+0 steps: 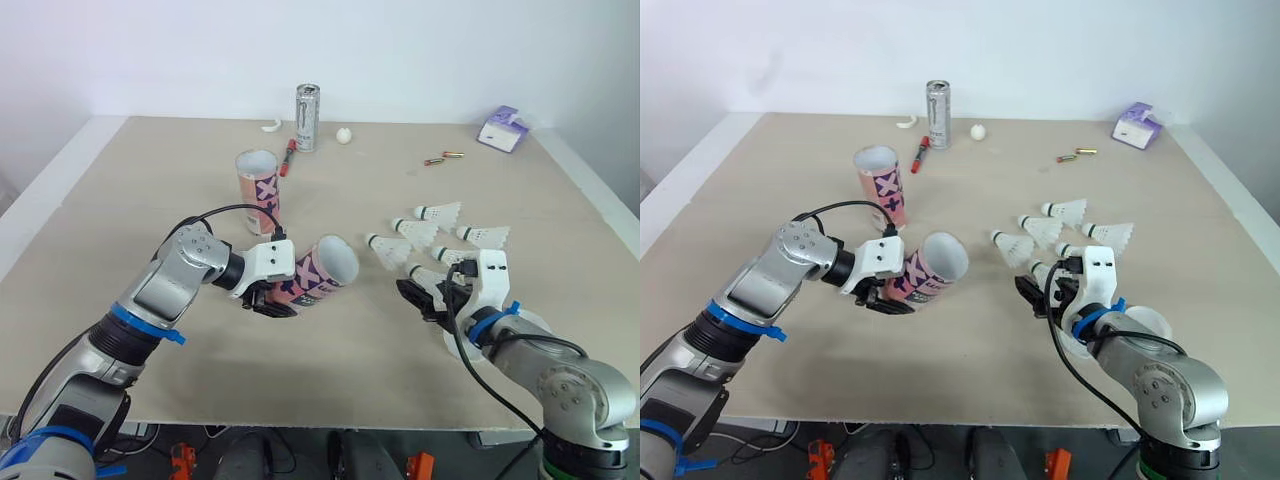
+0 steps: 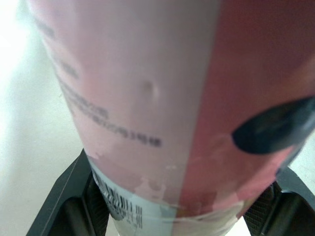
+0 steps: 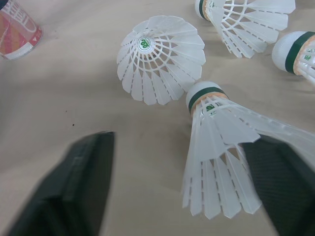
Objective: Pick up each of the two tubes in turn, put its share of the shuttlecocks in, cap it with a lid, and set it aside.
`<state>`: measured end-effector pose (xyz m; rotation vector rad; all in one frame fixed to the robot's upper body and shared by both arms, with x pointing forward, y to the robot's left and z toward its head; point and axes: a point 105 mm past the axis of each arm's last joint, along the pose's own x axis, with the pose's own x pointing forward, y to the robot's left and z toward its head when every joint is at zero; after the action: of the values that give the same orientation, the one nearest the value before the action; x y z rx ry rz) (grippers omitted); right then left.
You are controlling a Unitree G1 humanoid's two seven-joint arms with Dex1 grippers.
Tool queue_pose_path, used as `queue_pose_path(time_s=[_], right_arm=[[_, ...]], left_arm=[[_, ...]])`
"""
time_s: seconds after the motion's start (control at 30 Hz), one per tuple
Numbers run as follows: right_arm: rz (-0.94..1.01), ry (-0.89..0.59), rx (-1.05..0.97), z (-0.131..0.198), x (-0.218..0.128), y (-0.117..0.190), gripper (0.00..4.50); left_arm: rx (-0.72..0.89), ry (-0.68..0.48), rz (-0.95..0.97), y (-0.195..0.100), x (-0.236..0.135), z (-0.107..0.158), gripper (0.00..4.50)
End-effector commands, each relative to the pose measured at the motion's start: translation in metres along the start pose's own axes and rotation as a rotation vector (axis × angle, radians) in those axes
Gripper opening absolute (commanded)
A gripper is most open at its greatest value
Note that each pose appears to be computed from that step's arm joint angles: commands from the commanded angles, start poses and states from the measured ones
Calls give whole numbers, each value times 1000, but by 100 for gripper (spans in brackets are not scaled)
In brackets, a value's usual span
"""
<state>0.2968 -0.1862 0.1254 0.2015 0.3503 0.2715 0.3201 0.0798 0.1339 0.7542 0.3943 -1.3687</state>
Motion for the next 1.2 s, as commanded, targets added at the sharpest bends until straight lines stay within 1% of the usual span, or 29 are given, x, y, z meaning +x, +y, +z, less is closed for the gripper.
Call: queue_pose_path(time_s=[0.03, 0.07, 0.1, 0.17, 0.23, 0.47, 0.53, 0.6, 0.77, 0.87, 0.93, 1.03, 1.07, 1.2], right_arm=[[-40, -18, -9, 7, -1, -5, 279], [-43, -16, -12, 6, -1, -6, 217], [-46, -14, -11, 6, -1, -7, 172], [-51, -12, -13, 7, 0, -7, 62], [-56, -6, -16, 6, 0, -8, 5], [-75, -3, -34, 7, -2, -9, 5], [-72, -12, -52, 10, -4, -8, 5], [-36, -34, -117, 22, -12, -1, 5], [79, -19, -423, 45, -38, 10, 5], [193, -14, -684, 65, -59, 22, 5], [284, -56, -843, 81, -67, 37, 5], [505, -185, -1112, 102, -77, 80, 5], [544, -215, -1176, 105, -78, 89, 5], [626, -272, -1311, 109, -73, 108, 5]], left_arm=[[26, -16, 6, -2, -1, 8, 299], [24, -17, 6, -2, -1, 9, 299], [23, -17, 7, -2, -1, 9, 299], [21, -18, 8, -2, -1, 9, 299], [18, -20, 10, -2, 0, 9, 299], [12, -24, 13, -1, 1, 9, 299], [10, -25, 15, -1, 2, 9, 299], [8, -26, 13, 0, 2, 9, 299], [3, -24, 15, 3, 4, 7, 299], [-1, -19, 14, 6, 5, 5, 299], [-7, -17, 14, 8, 6, 4, 299], [-33, -10, 26, 11, 10, 2, 299], [-39, -7, 33, 13, 10, 2, 299], [-44, -10, 41, 13, 11, 3, 299]])
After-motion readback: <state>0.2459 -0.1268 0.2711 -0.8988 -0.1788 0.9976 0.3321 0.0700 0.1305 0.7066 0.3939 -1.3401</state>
